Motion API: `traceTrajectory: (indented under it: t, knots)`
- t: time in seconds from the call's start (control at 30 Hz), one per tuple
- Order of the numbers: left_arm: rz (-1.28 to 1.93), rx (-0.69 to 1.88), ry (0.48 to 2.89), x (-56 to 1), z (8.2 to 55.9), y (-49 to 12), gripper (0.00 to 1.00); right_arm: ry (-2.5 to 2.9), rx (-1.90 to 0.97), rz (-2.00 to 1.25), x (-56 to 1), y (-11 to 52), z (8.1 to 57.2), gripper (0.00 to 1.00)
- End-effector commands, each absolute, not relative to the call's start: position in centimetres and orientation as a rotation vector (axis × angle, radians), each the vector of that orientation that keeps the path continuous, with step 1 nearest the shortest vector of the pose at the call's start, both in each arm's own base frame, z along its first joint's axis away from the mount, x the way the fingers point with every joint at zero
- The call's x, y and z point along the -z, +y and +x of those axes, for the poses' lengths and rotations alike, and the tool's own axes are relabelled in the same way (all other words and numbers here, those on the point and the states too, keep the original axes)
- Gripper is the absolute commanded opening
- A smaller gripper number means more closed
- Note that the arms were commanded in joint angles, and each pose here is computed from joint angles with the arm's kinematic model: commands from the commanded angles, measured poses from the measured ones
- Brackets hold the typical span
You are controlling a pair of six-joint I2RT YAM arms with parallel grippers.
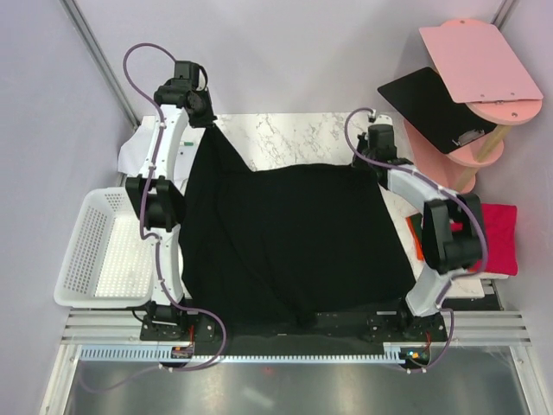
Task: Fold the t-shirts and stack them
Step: Flatten out the tshirt, then fold the flattened tshirt in 1/3 of the way
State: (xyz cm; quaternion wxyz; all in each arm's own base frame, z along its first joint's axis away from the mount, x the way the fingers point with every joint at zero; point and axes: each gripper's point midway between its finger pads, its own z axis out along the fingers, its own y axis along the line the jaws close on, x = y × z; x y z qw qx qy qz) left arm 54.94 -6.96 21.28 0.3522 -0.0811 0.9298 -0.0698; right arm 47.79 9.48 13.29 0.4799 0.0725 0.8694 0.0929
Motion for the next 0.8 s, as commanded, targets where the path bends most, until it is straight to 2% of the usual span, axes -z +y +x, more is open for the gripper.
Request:
traceTrajectory:
  t: [0.0,0.17,0.43,0.77]
  knots:
    - [-0.196,0.266,2.267,-24.5,57.8,-8.0,0.02,1.983,-0.187,0.179,-17.1,9.5,55.0,0.00]
    - [-0.199,0.281,2.225,-25.0,58.7,-8.1,0.02,1.930,-0.135,0.272,-19.0,6.9,58.0,0.00]
    - [-0.220,0.246,2.145,-28.8,58.0,-6.7,0.02,1.906,-0.093,0.384,-19.0,3.9,57.7,0.00]
    - [-0.215,0.370,2.361,-24.5,50.9,-8.4,0.02,1.957,-0.141,0.353,-18.4,4.3,55.0,0.00]
